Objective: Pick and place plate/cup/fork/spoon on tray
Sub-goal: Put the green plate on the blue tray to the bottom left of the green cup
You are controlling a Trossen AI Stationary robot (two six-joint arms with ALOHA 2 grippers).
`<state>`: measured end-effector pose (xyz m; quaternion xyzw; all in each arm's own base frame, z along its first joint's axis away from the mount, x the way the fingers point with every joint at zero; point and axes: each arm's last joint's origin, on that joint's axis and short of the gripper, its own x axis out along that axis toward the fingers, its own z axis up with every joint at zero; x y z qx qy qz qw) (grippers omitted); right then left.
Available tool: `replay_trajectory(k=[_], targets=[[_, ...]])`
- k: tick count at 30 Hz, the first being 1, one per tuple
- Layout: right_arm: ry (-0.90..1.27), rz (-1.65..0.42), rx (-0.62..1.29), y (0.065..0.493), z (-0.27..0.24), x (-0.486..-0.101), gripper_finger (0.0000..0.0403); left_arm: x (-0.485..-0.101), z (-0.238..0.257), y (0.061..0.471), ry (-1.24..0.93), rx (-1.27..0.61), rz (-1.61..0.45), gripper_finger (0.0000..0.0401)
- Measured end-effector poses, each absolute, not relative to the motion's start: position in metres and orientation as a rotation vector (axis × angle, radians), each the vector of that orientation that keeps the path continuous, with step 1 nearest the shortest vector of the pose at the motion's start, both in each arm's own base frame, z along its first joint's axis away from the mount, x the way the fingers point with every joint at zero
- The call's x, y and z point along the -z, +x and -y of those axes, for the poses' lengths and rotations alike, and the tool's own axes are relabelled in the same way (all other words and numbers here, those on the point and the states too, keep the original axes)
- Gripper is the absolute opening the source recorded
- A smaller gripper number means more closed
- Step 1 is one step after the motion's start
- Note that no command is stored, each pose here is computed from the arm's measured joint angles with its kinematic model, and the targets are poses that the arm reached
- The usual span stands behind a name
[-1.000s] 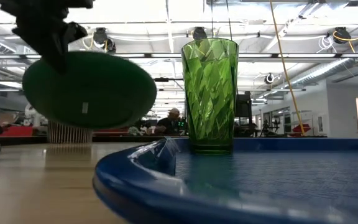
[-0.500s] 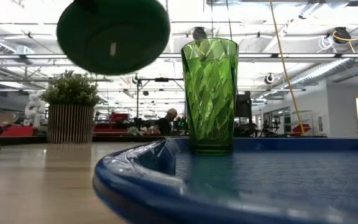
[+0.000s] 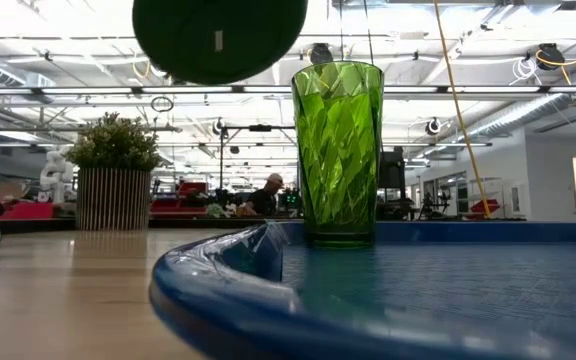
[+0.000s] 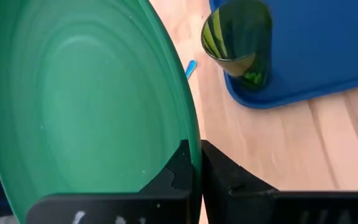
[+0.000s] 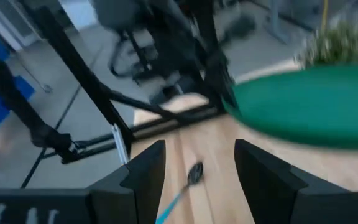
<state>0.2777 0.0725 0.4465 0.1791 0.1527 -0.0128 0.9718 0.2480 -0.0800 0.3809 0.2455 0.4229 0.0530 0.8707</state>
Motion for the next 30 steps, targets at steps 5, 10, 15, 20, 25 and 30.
replay_trajectory(k=[5,10,15,20,25,30], targets=[[0.289,-0.259,-0.002,0.269,-0.071,-0.456,0.0185,-0.369,0.086,0.266,0.615,-0.056,-0.937,0.0009],[0.236,-0.312,0.001,0.276,-0.073,-0.452,0.0185,-0.366,0.091,0.279,0.691,-0.018,-0.952,0.0009],[0.162,-0.487,-0.005,0.287,-0.077,-0.43,0.0185,-0.366,0.092,0.288,0.723,-0.006,-0.956,0.0009],[0.071,-0.514,-0.024,0.295,-0.08,-0.423,0.0185,-0.361,0.09,0.293,0.727,-0.002,-0.981,0.0009],[-0.011,-0.589,-0.017,0.295,-0.074,-0.413,0.0183,-0.361,0.091,0.293,0.715,0.014,-0.976,0.0009],[-0.057,-0.671,0.004,0.293,-0.065,-0.405,0.0163,-0.361,0.092,0.293,0.707,0.032,-0.976,0.0008]])
